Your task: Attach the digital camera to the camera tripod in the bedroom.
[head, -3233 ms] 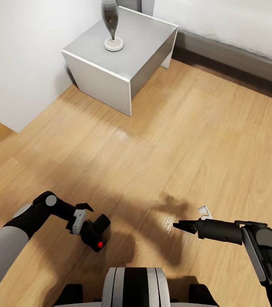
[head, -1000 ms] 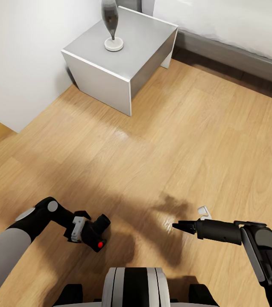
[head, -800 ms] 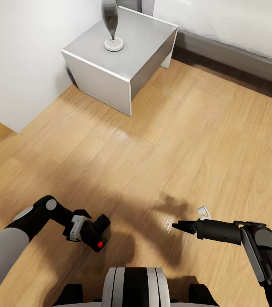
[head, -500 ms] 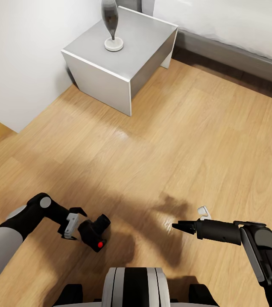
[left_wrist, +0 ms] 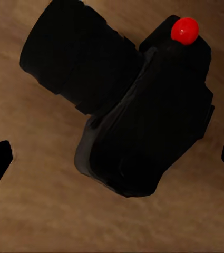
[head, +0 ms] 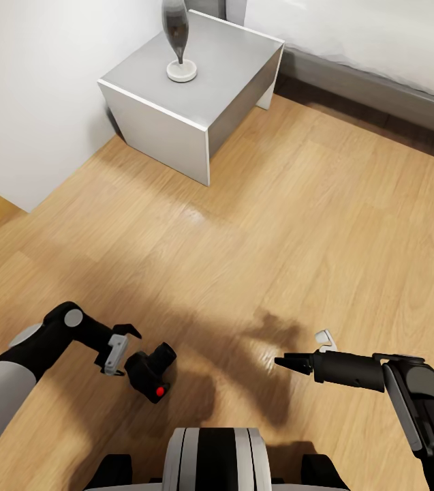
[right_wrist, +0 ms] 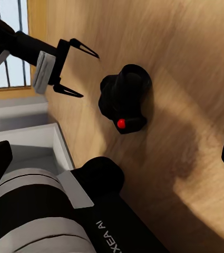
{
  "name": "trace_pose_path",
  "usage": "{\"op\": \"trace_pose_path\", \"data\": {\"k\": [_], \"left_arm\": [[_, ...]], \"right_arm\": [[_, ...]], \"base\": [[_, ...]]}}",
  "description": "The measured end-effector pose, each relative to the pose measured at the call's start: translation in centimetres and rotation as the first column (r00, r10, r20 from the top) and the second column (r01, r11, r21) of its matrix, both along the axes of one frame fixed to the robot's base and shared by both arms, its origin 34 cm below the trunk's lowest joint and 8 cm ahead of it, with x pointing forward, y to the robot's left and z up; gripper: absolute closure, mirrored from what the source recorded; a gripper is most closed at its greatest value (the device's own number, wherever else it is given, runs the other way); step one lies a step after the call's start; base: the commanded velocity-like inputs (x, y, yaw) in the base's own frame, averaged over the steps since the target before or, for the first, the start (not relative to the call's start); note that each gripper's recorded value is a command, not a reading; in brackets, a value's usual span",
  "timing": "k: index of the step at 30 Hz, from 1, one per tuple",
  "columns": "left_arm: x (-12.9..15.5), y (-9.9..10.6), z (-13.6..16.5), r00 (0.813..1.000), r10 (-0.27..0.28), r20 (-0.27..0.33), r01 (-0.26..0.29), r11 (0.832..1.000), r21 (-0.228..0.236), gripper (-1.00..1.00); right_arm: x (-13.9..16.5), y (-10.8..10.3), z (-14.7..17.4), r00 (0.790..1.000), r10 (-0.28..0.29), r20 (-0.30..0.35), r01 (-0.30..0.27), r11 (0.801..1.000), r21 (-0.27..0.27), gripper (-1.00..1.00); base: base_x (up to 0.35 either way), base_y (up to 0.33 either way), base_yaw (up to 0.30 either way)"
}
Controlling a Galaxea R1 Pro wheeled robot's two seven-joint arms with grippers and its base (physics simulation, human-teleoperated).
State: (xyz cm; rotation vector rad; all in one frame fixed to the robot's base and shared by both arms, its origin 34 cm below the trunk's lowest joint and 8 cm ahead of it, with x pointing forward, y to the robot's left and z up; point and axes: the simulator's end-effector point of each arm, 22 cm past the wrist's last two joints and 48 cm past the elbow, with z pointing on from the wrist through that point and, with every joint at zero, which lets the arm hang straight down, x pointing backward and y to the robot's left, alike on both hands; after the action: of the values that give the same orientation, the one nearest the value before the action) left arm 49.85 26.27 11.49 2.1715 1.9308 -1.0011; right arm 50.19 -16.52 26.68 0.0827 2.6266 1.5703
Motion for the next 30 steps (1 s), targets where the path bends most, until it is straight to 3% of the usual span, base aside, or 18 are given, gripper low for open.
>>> {"op": "trace_pose_path", "data": {"k": [20, 30], "left_arm": [[1.5, -1.2, 0.7, 0.998, -0.040, 0.056, 0.041, 0.999, -0.020, -1.00], [-0.5, -1.8, 0.4, 0.991, -0.130, 0.027, 0.130, 0.991, -0.015, -1.00]], "right_arm": [[0.0, -0.1, -0.1, 1.000, -0.002, -0.001, 0.002, 1.000, -0.004, -1.00], [0.0, -0.3, -0.5, 1.000, -0.002, -0.002, 0.002, 1.000, -0.024, -1.00]], "base": [[0.000, 0.000, 0.000], [0.000, 0.000, 0.000]]}}
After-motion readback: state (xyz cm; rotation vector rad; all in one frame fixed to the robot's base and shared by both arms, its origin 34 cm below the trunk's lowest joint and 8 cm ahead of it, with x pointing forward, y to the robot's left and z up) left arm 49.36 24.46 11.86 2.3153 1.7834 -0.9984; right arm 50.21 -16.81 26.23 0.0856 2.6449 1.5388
